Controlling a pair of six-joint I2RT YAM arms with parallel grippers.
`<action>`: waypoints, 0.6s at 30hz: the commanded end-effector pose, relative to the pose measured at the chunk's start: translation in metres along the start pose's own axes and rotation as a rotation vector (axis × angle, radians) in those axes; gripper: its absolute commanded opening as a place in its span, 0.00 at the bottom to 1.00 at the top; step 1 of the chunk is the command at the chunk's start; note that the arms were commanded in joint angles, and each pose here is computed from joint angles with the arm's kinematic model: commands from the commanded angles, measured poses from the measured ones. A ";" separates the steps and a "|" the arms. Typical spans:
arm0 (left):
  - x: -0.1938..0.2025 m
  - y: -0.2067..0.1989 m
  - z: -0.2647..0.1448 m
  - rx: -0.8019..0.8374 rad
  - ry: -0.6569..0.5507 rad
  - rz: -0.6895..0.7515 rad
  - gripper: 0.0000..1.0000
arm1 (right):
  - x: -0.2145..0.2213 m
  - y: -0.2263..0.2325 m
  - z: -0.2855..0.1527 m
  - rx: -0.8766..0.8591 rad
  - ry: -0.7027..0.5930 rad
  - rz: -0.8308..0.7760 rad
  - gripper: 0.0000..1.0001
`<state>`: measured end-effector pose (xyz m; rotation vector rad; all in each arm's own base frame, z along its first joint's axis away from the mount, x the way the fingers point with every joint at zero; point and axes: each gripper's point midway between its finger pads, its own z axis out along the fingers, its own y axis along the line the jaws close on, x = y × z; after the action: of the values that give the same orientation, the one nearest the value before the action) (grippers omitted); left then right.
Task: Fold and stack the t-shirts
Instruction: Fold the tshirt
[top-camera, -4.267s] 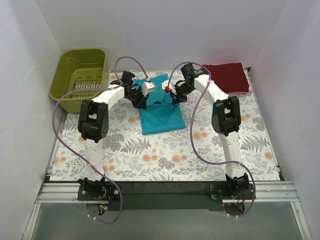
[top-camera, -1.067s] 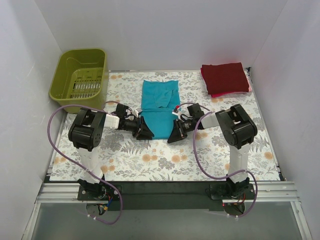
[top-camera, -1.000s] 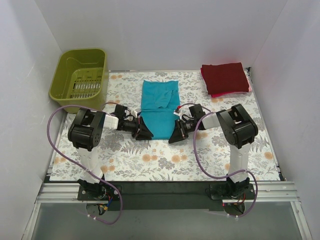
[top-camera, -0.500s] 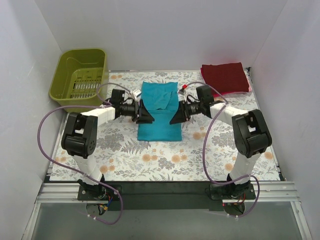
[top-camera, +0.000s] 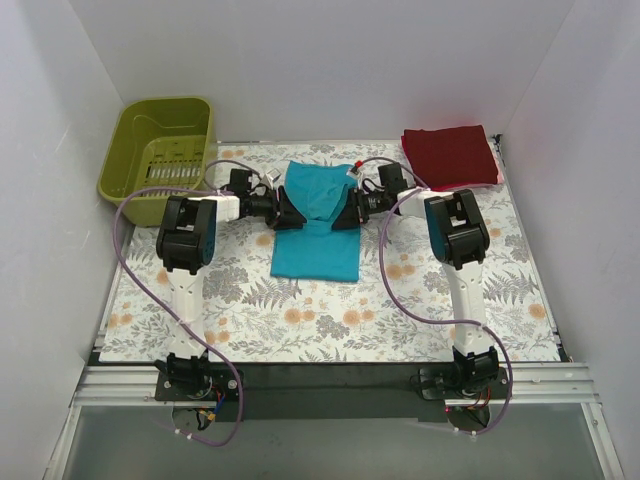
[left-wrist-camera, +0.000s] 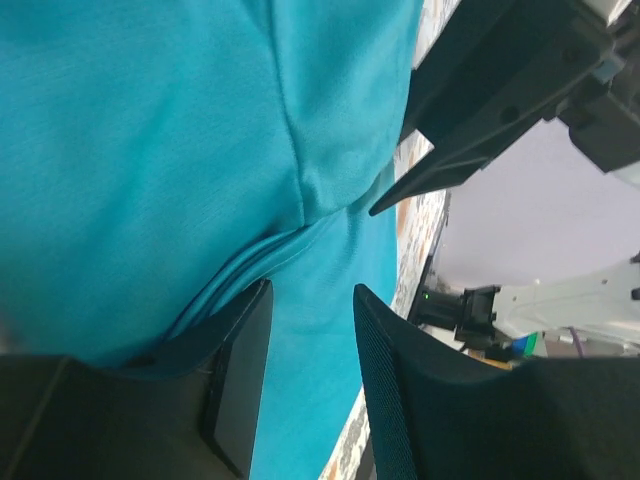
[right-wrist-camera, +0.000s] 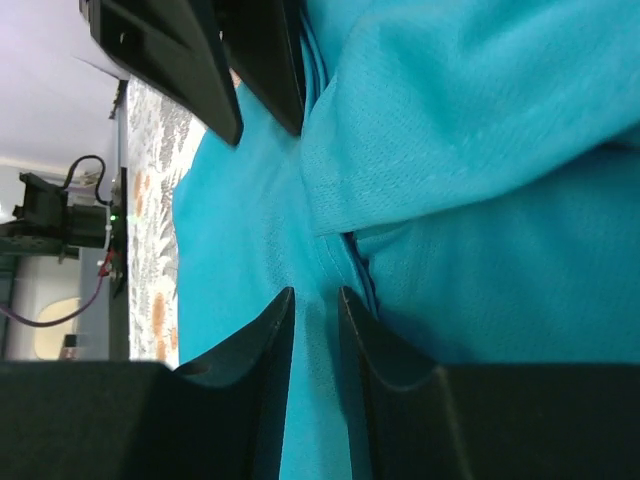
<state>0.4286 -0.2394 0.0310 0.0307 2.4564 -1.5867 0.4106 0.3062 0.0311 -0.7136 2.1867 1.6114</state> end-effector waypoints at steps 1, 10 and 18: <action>-0.034 0.036 -0.017 -0.083 -0.114 -0.025 0.38 | -0.012 -0.027 -0.009 0.100 -0.033 -0.054 0.32; -0.013 -0.029 -0.040 0.065 -0.052 -0.003 0.43 | -0.037 0.030 -0.034 0.056 -0.064 -0.117 0.42; 0.013 -0.098 -0.072 -0.009 -0.059 0.404 0.47 | -0.032 0.109 -0.066 0.116 -0.057 -0.307 0.53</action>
<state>0.4002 -0.2196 0.0868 0.1345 2.3949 -1.5705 0.3932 0.2797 0.1237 -0.7741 2.0788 1.4555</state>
